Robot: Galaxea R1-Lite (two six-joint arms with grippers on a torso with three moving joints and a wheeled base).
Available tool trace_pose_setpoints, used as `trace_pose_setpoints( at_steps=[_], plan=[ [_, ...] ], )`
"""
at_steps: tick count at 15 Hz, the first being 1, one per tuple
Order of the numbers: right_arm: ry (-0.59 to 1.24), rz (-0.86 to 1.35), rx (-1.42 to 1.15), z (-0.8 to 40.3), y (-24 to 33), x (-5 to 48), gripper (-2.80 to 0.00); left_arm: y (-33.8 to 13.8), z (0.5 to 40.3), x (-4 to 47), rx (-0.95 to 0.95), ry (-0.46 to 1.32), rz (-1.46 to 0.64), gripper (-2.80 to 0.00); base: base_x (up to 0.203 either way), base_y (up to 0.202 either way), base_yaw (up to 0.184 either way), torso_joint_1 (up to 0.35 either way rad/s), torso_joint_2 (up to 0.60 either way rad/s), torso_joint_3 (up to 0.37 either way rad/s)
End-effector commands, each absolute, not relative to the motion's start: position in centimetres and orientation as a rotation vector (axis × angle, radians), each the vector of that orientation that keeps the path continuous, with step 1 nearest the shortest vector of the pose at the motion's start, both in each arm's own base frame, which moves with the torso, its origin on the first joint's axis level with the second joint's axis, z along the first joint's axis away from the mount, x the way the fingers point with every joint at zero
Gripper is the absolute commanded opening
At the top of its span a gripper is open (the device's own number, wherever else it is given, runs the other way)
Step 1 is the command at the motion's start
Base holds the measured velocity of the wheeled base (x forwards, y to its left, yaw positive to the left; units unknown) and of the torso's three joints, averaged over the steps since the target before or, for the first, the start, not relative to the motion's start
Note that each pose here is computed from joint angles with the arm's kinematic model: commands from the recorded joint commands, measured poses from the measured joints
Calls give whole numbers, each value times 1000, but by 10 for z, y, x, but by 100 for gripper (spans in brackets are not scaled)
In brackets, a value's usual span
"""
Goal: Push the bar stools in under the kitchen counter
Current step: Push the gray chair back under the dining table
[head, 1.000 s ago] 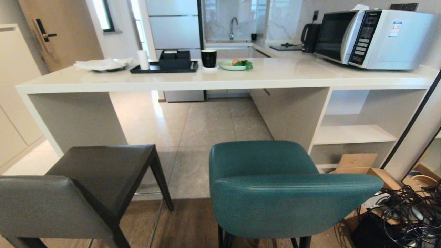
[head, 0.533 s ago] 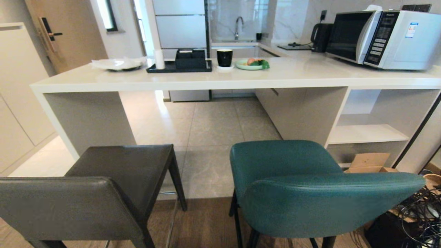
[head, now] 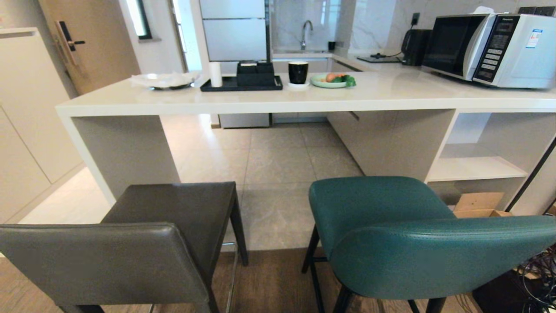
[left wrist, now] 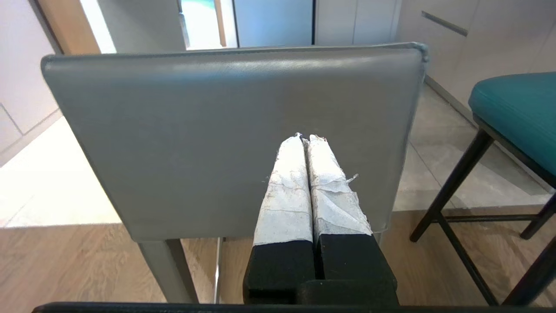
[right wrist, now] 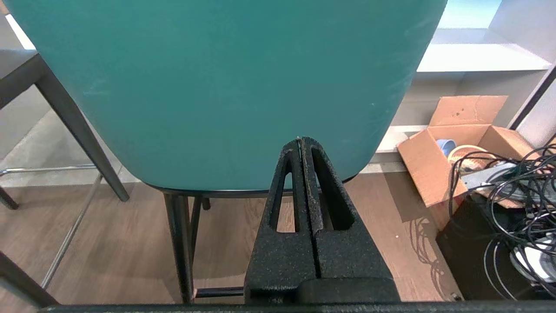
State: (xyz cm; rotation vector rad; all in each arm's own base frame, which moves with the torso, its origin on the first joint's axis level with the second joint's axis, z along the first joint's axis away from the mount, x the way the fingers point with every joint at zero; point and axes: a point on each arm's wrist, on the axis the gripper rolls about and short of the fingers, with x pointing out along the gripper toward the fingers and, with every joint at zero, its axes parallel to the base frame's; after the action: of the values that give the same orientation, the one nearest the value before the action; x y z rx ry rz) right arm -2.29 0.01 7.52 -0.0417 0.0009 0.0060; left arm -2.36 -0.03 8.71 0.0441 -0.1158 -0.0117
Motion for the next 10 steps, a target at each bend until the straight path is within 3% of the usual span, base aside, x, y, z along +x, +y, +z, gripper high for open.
trace_pose_setpoints(
  at_steps=[1, 7, 10],
  plan=[
    [3, 5, -38, 75, 0, -23, -280, 0, 76, -20, 43, -75, -14, -280, 0, 0, 0, 0, 0, 0],
    [3, 5, -32, 75, 0, -23, -280, 0, 76, -20, 42, -75, -14, -280, -171, -3, 0, 1, 2, 2],
    [3, 5, -32, 75, 0, -23, -280, 0, 76, -20, 40, -75, -13, -280, 0, 0, 0, 0, 0, 0]
  ],
)
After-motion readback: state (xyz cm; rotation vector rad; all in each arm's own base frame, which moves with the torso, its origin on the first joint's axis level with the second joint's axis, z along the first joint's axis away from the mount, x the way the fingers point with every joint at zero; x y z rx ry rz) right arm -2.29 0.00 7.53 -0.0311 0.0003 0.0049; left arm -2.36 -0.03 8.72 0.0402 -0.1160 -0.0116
